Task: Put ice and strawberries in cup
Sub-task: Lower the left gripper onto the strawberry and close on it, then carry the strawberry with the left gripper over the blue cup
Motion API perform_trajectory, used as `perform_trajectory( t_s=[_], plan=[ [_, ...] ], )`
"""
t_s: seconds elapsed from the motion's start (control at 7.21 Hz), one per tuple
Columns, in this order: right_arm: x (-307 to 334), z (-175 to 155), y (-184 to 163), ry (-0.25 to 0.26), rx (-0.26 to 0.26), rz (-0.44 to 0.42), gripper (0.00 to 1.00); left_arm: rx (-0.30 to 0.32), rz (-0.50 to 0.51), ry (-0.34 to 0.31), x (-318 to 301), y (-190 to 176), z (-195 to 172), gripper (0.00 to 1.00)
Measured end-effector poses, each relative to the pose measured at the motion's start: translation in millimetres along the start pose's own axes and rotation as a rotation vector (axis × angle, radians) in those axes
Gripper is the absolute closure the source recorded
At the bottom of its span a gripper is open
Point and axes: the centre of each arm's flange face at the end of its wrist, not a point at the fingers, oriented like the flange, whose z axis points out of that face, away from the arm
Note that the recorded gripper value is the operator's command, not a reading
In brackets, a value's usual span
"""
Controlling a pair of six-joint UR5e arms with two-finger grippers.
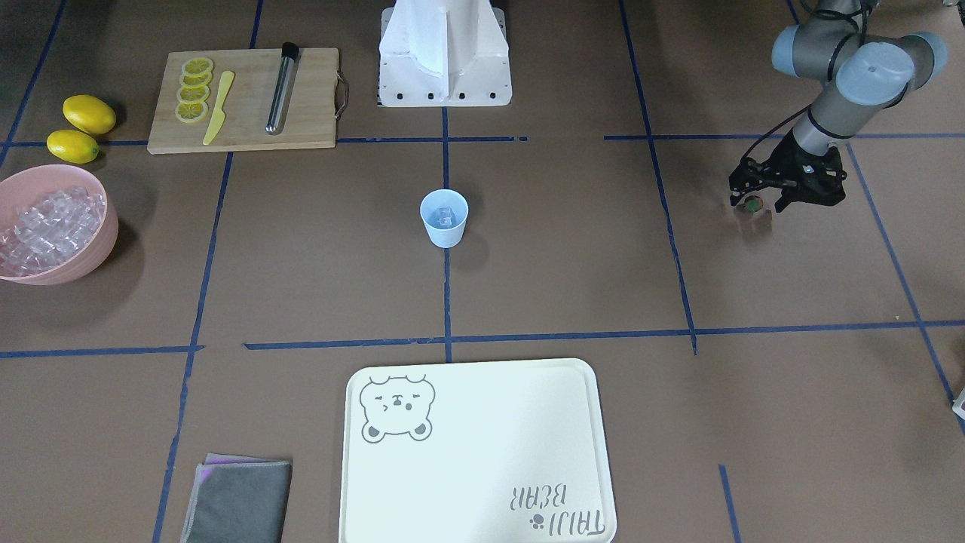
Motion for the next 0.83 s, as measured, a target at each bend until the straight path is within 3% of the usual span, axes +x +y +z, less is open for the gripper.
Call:
perform_trajectory(
  t_s=[0.42, 0.83],
  plan=[
    [0.0, 0.0, 0.0, 0.0, 0.0, 0.0, 0.01, 0.008, 0.011, 0.008, 4.0, 3.2, -10.6, 1.0],
    [0.0, 0.0, 0.0, 0.0, 0.0, 0.0, 0.01, 0.016, 0.014, 0.015, 43.6, -1.0, -63.2, 1.0]
  ],
)
